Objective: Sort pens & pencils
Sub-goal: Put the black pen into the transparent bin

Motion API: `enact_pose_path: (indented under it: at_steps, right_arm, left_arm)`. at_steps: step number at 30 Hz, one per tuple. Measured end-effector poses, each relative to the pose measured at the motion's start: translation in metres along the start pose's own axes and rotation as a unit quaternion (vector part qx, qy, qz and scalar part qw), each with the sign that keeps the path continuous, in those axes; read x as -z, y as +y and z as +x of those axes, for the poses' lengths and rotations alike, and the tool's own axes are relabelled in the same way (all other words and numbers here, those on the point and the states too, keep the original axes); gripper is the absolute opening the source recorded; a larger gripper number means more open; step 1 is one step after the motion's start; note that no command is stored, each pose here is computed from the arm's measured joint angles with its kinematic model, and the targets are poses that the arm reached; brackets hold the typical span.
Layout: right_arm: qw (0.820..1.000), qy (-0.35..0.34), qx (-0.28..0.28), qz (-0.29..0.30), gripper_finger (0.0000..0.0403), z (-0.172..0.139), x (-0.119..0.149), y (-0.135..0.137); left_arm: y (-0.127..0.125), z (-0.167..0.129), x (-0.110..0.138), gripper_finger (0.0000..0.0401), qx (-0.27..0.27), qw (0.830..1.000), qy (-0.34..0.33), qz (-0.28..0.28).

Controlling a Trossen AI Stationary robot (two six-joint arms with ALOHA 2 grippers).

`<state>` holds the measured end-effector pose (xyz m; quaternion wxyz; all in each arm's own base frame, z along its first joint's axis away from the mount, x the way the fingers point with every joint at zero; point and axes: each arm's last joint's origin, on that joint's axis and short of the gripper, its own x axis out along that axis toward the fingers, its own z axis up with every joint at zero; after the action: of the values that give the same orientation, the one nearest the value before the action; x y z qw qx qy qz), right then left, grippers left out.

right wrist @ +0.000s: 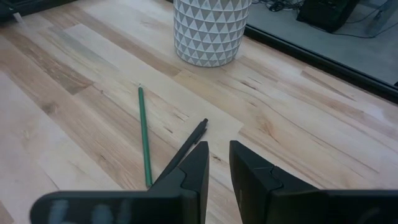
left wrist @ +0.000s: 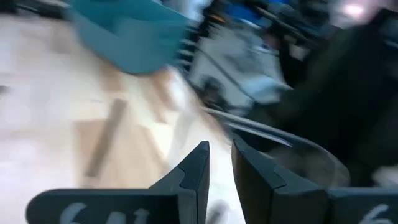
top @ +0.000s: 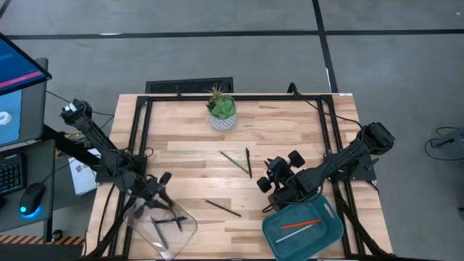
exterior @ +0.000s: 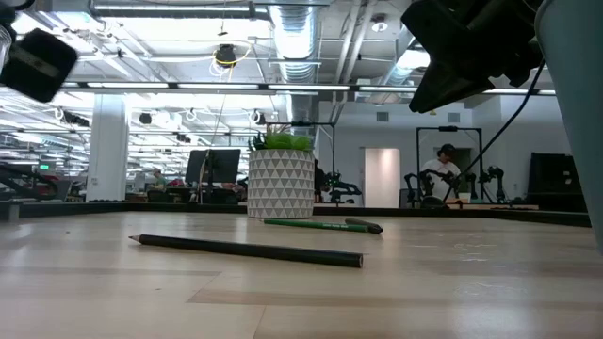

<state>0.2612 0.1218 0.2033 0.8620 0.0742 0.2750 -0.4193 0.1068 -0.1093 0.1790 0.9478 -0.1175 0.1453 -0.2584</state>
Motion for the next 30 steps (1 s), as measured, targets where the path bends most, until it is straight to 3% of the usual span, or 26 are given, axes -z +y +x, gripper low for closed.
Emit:
enact_pose_path:
  at_steps: [6, 16, 30]
  right_arm:
    - [1.0, 0.0, 0.004, 0.007, 0.0087, 0.004, -0.002, -0.001]
    - [0.999, 0.001, 0.026, 0.033, 0.0087, 0.019, -0.012, -0.005]
    - [0.997, 0.006, 0.059, 0.058, 0.0087, 0.039, -0.024, -0.013]
  left_arm:
    - [0.012, 0.0, -0.006, 0.0059, -0.127, 0.991, -0.048, 0.014]
    - [0.043, 0.001, -0.016, 0.0059, -0.238, 0.968, -0.073, 0.005]
    - [0.085, -0.005, -0.027, 0.0059, -0.276, 0.959, -0.064, 0.014]
